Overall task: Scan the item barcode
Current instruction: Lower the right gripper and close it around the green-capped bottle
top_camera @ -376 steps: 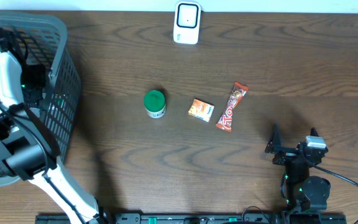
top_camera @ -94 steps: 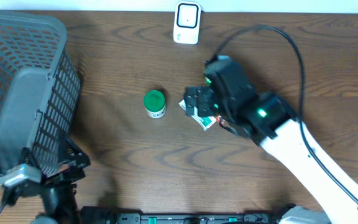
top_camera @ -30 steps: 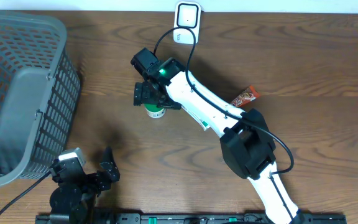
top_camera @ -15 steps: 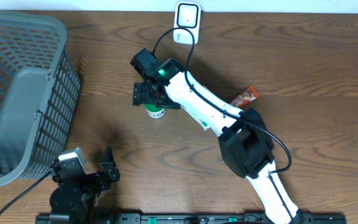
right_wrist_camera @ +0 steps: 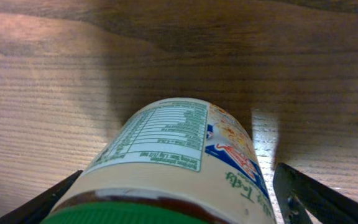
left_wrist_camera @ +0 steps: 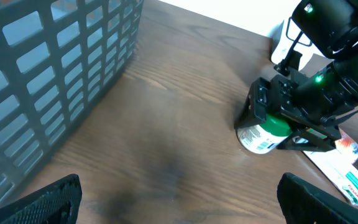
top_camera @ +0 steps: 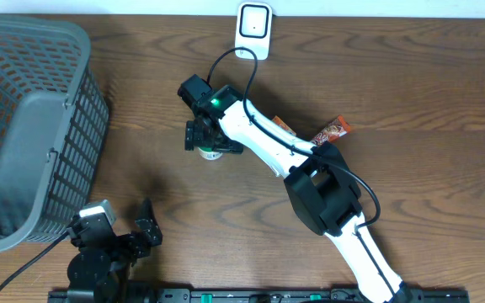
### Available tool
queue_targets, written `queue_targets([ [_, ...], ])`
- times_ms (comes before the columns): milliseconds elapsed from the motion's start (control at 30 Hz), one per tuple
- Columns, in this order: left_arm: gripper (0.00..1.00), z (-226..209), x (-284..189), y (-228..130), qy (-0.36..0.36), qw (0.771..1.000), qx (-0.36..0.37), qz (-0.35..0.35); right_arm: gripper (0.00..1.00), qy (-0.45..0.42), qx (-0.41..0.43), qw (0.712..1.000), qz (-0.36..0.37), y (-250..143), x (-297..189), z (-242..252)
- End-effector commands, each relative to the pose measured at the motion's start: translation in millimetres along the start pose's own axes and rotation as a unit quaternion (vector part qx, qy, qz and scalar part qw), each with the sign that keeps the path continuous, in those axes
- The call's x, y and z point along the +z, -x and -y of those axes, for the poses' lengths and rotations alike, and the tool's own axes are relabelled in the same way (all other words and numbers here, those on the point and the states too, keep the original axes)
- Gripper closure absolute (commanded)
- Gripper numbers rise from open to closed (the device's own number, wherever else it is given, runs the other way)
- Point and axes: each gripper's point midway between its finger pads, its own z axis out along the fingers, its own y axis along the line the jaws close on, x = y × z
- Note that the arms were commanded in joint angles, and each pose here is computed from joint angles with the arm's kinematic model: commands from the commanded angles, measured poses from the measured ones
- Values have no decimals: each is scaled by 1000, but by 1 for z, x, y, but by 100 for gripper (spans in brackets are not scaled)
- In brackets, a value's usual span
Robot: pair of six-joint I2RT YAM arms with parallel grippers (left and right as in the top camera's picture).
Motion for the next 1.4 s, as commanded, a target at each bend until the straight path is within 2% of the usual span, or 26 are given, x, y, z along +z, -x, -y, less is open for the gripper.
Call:
queue_targets([
  [0, 2, 2, 0, -1, -7, 1000, 9, -3, 17, -7, -16, 1000, 0, -1, 1, 0],
  [133, 2, 2, 0, -1, -7, 1000, 9, -3, 30, -16, -35, 999, -1, -1, -2, 4],
  [333, 2, 2, 0, -1, -7, 1000, 9, -3, 35, -68, -34, 997, 8, 5, -19, 24],
  [533, 2, 2, 0, -1, -7, 1000, 9, -3, 31, -123, -38, 992, 2, 7, -40, 50],
  [667, 2, 2, 0, -1, -7, 1000, 9, -3, 32, -148, -34, 988, -9, 5, -43, 65],
  [833, 2, 2, 0, -1, -7, 1000, 9, -3, 28, -146, -42, 988, -9, 7, -43, 66],
  [1067, 2, 2, 0, -1, -7, 1000, 9, -3, 30, -123, -40, 991, -19, -3, -39, 51],
  [1367, 2, 2, 0, -1, -7, 1000, 9, -3, 14, -110, -48, 993, -2, -5, -34, 34],
])
